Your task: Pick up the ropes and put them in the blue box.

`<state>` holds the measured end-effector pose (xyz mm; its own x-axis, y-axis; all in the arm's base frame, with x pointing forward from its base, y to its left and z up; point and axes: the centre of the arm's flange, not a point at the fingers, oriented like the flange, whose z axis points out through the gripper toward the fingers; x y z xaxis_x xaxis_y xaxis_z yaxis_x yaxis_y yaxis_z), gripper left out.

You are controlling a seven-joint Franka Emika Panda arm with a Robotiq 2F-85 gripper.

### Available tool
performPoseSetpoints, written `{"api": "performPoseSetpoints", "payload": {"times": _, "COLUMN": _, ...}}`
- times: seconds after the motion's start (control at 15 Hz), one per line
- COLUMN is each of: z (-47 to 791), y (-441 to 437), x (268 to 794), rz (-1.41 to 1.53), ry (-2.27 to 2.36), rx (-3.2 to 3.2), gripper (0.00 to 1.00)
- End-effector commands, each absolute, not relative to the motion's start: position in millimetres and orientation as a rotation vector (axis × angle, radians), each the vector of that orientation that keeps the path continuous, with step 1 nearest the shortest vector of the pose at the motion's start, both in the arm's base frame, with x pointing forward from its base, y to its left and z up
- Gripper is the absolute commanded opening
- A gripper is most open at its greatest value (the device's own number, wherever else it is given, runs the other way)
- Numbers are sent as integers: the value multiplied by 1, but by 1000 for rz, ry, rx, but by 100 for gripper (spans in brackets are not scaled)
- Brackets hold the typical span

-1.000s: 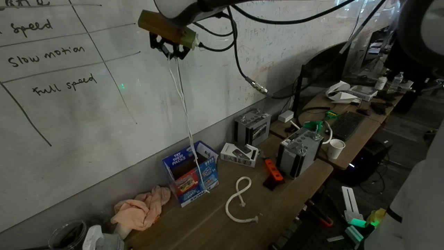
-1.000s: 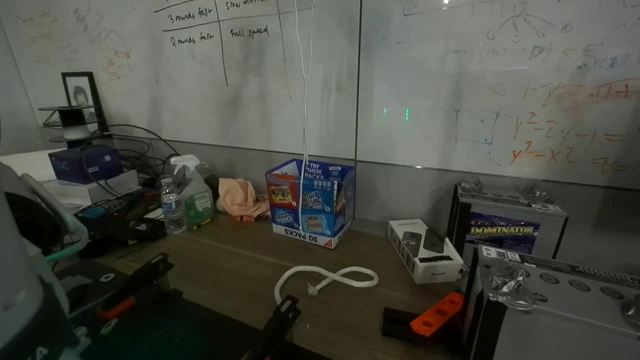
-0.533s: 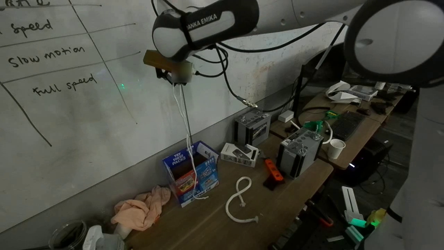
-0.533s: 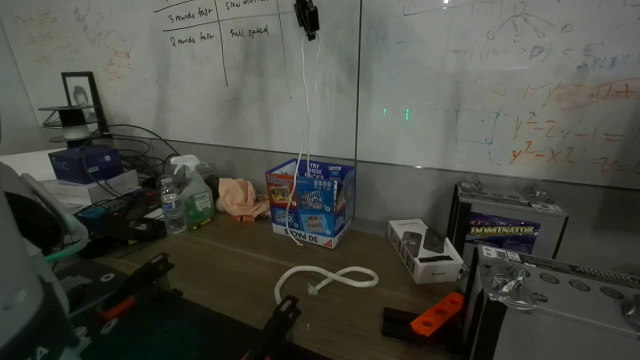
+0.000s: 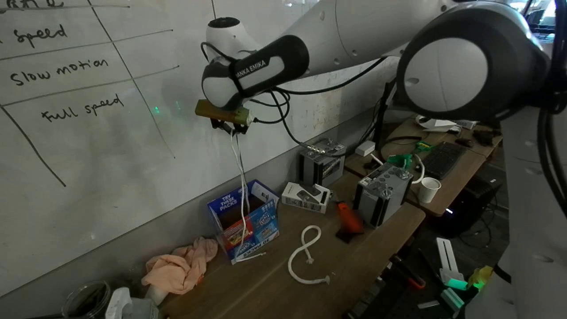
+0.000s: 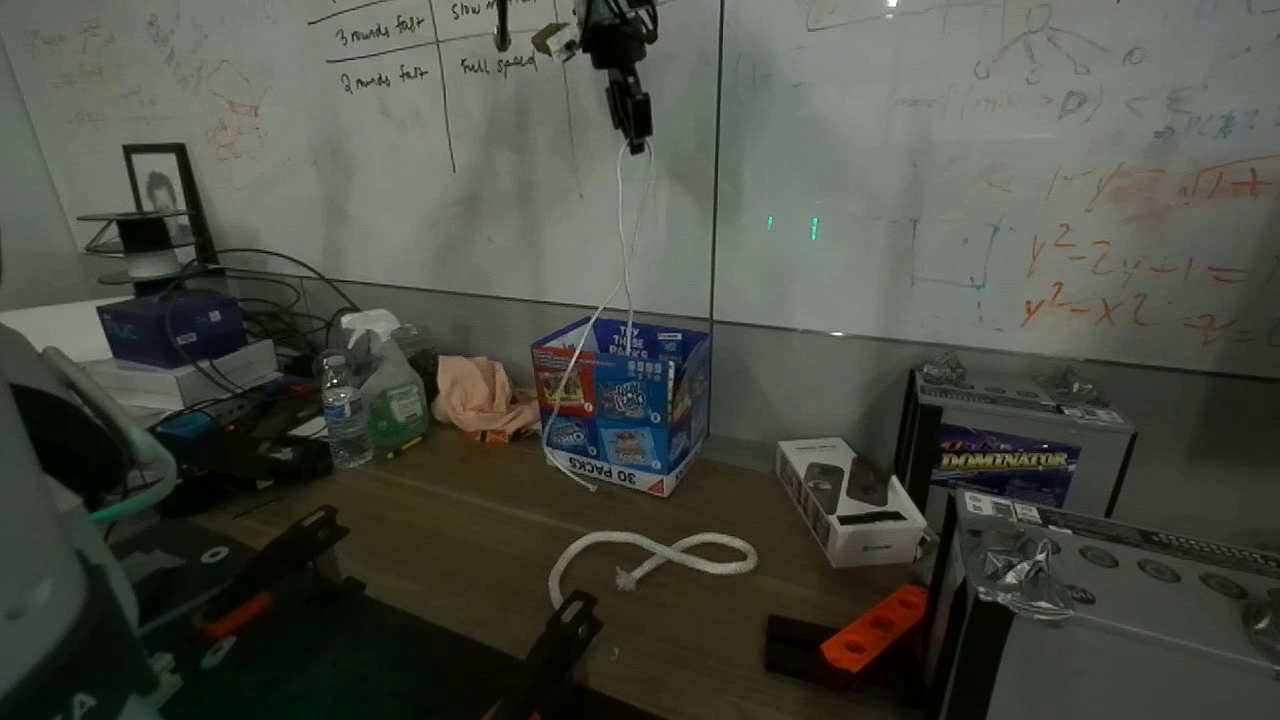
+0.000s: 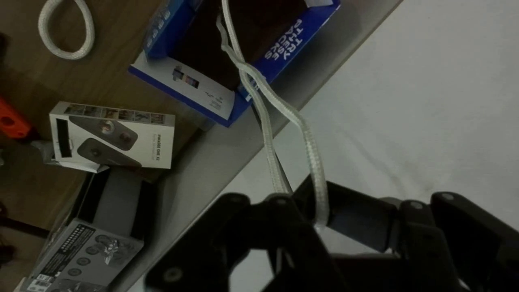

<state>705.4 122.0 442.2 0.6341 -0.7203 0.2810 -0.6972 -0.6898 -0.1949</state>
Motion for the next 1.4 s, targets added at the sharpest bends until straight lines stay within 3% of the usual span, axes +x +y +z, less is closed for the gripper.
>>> {"api": "performPoseSetpoints", "payload": {"times": 0.0, "z": 411, "y": 118, "x": 708, "rz": -472, "ry": 1213, "rx": -2803, "gripper": 3}}
{"api": "performPoseSetpoints", "payload": {"times": 0.53, "z": 355, "y": 113, "x": 716, "rz": -365, "ry": 1248, "rx": -2853, "gripper": 3}}
{"api": "performPoseSetpoints", "payload": {"times": 0.6, "z": 351, "y": 113, "x": 717, "rz": -358, "ry": 1252, "rx": -2859, "gripper": 28}}
{"api": "performPoseSetpoints", "payload": {"times": 0.73, "z": 343, "y": 113, "x": 718, "rz": -331, "ry": 1246, "rx": -2868, "gripper": 33}}
{"api": "performPoseSetpoints", "payload": {"times": 1.33, "z": 332, "y": 106, "x": 702, "rz": -221, "ry": 1216, "rx": -2914, "gripper": 99}}
